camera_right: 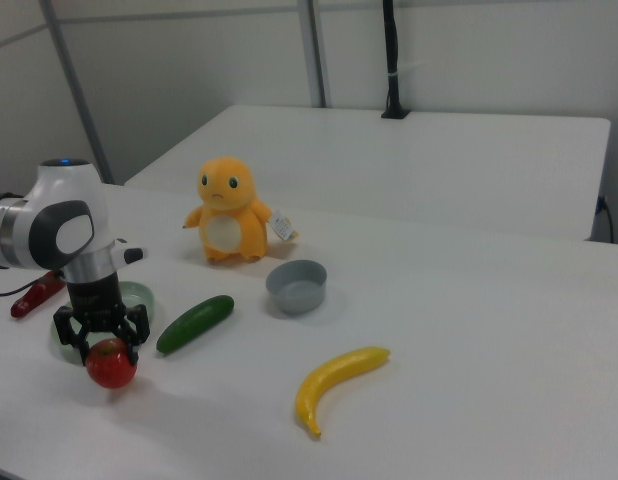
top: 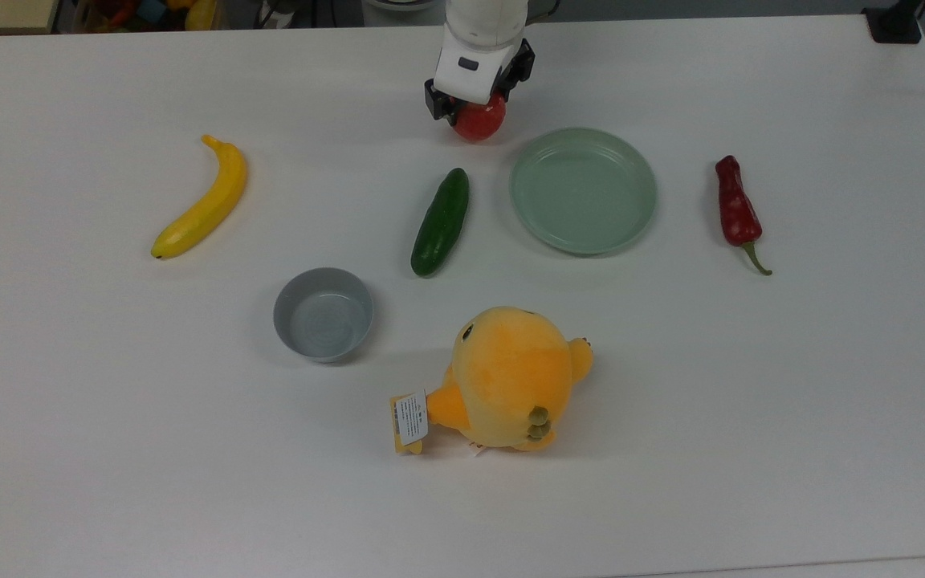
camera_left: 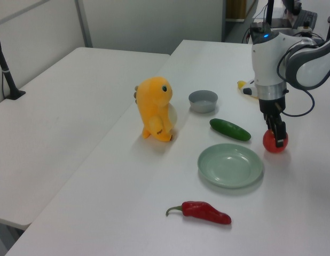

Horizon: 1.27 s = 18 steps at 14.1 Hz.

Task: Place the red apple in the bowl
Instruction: 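Close the gripper around the red apple, then lift the red apple and carry it over the grey bowl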

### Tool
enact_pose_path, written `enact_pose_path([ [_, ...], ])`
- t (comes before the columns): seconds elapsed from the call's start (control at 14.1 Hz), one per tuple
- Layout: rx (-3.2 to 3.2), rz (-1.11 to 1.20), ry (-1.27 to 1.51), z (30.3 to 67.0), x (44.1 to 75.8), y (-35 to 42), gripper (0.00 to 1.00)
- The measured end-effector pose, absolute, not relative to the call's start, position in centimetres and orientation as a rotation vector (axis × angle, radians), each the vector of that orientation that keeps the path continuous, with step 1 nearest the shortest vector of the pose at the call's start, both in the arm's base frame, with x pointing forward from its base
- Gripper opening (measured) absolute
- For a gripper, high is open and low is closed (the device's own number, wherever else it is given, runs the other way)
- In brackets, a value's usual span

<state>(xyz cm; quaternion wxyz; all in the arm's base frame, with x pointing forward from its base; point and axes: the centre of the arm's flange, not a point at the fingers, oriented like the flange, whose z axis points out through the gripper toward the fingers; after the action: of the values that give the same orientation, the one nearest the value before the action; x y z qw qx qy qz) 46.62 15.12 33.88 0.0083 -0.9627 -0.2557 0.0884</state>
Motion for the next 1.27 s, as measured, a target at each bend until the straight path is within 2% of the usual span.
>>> enact_pose_path([
  [0.21,-3.022,0.140,-0.764,37.8,48.3,14.4,0.81],
  [0.42,-3.048,-0.101,-0.639,44.7,52.1,10.9,0.81],
  [0.64,-3.062,-0.319,-0.530,48.7,55.4,7.5,0.81],
  [0.78,-3.063,-0.459,-0.476,49.2,58.3,5.9,0.81],
  [0.99,-3.071,-0.499,-0.432,46.9,63.9,4.6,0.81],
  [1.27,-3.096,-0.511,-0.433,44.2,66.6,3.6,0.81],
])
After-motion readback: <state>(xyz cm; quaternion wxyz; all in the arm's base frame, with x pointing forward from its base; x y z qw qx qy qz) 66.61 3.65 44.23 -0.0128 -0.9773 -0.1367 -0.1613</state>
